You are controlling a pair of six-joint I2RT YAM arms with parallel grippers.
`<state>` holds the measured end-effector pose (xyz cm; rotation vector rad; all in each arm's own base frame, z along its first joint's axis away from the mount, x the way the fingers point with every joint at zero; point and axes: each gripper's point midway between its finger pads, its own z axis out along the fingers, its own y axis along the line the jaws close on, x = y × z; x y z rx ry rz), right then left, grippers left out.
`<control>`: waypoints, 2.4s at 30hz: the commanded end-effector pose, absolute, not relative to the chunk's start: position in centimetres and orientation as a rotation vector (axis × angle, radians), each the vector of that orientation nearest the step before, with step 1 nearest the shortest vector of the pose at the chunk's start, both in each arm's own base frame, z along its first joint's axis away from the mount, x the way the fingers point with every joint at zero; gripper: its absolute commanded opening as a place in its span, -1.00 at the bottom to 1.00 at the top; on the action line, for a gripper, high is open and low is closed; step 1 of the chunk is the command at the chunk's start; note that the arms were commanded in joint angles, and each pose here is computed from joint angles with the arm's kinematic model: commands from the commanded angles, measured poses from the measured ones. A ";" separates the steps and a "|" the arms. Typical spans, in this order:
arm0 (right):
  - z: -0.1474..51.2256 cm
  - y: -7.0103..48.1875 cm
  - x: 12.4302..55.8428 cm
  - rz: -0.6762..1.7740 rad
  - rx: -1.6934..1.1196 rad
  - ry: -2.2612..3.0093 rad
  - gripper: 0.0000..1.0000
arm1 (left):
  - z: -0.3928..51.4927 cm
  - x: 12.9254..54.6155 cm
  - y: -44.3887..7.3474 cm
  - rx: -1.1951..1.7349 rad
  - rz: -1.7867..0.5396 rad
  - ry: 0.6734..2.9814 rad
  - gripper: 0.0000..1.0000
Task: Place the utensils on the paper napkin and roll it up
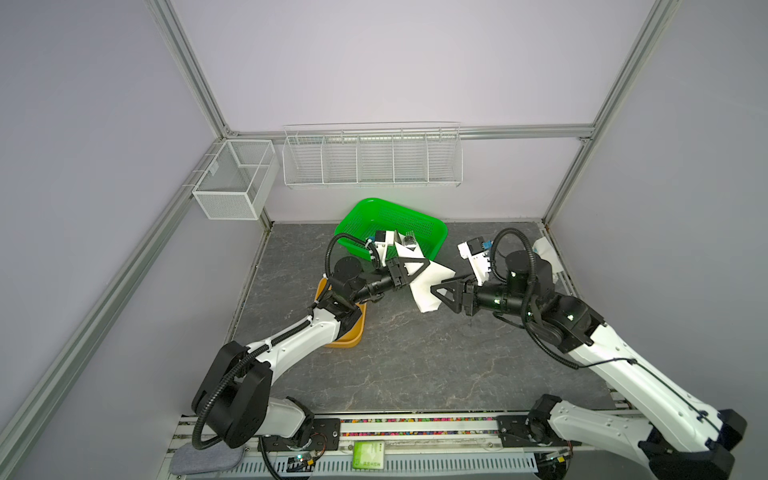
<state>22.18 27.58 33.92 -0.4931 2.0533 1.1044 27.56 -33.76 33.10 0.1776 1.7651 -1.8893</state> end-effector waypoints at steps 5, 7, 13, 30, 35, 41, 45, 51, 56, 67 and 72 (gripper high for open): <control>33.0 28.4 24.1 1.052 -0.458 2.067 0.27 | 35.7 27.5 -33.5 0.211 -1.900 1.672 -1.00; 32.6 28.9 24.1 1.073 -0.479 2.065 0.28 | 36.0 27.4 -33.4 0.212 -1.909 1.662 -1.00; 32.4 29.5 23.7 1.124 -0.508 2.045 0.29 | 36.9 27.0 -33.4 0.221 -1.951 1.630 -1.00; 31.9 30.0 23.0 1.235 -0.567 2.022 0.29 | 39.2 25.9 -33.1 0.256 -2.024 1.561 -1.00; 32.7 30.3 22.6 1.311 -0.594 1.971 0.22 | 39.4 25.8 -33.2 0.266 -2.039 1.556 -1.00; 33.1 30.4 22.4 1.380 -0.620 1.939 0.04 | 39.9 25.5 -33.2 0.279 -2.060 1.540 -1.00; 33.6 30.7 21.8 1.445 -0.656 1.908 -0.07 | 40.1 25.3 -33.2 0.293 -2.074 1.531 -1.00; 34.1 30.7 21.6 1.482 -0.677 1.882 -0.13 | 40.3 25.2 -33.3 0.306 -2.086 1.523 -1.00; 34.0 31.1 21.2 1.513 -0.705 1.885 -0.07 | 40.5 25.1 -33.5 0.326 -2.094 1.522 -1.00; 34.0 31.0 21.0 1.518 -0.716 1.885 -0.45 | 39.7 25.2 -33.7 0.328 -2.084 1.551 -1.00; 34.2 30.8 20.8 1.516 -0.718 1.881 -0.56 | 39.3 25.5 -33.7 0.321 -2.061 1.570 -0.81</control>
